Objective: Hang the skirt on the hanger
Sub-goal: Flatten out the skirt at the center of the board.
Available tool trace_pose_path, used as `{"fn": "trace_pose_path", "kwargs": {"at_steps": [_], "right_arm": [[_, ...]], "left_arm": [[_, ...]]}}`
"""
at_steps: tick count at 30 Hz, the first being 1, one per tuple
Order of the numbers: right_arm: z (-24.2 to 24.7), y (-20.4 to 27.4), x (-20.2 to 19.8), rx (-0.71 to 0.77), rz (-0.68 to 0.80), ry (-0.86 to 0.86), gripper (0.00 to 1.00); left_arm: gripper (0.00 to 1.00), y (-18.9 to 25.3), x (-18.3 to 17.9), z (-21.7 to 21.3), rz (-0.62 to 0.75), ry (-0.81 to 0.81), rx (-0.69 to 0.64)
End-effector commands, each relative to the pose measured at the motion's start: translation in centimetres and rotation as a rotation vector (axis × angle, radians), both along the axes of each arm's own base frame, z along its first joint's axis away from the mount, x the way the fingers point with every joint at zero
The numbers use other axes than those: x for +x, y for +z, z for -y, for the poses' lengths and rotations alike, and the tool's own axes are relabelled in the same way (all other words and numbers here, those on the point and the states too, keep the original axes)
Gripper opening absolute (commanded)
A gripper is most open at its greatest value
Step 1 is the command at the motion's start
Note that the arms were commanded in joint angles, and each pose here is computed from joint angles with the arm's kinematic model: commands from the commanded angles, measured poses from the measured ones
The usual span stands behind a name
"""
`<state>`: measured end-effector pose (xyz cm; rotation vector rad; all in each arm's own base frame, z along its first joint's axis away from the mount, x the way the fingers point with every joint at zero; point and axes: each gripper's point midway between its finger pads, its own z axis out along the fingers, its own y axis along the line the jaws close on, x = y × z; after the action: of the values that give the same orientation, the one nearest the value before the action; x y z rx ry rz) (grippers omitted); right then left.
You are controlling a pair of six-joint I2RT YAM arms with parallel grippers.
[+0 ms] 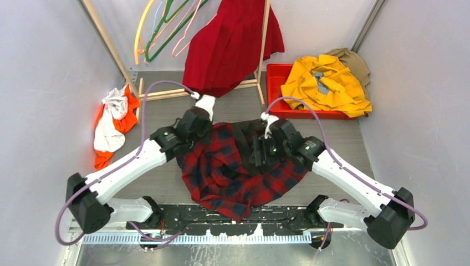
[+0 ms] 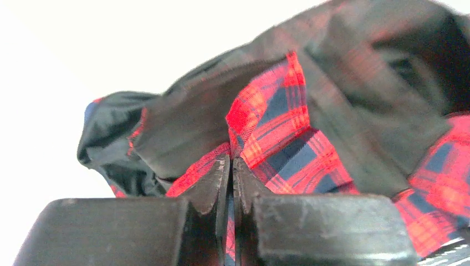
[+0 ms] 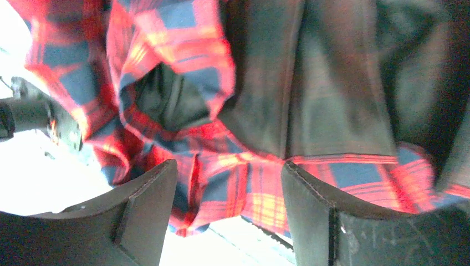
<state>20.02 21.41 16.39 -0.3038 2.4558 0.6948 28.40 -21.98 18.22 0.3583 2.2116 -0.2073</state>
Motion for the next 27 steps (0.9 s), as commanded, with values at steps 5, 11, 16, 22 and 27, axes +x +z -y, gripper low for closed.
{"fn": "trace_pose_path", "kwargs": {"at_steps": [5,11,16,22,27], "right_arm": [[-5.6,-1.3,-2.4,-0.073,0.127,0.171,0.80],[-9.1,-0.8,-1.6,0.018,0.191,0.248,0.85],[-12.4,-0.9,-4.4,0.000,0.211,0.373,0.82],[-11.3,-1.4,-0.5,-0.074,0.308,0.155,0.81],[-9.0,0.3,2.0,-0.078,0.422,0.038,0.81]], "left_arm": [[0.05,8.0,0.7,-2.7,0.142,0.059,-0.086],[0.06,9.4,-0.3,-4.2,0.164,0.076,-0.105],[0.06,8.7,-0.5,-4.5,0.152,0.077,-0.096],[0.05,8.1,-0.8,-4.9,0.142,0.083,-0.090],[0.06,7.8,-1.1,-5.6,0.140,0.095,-0.083]]}}
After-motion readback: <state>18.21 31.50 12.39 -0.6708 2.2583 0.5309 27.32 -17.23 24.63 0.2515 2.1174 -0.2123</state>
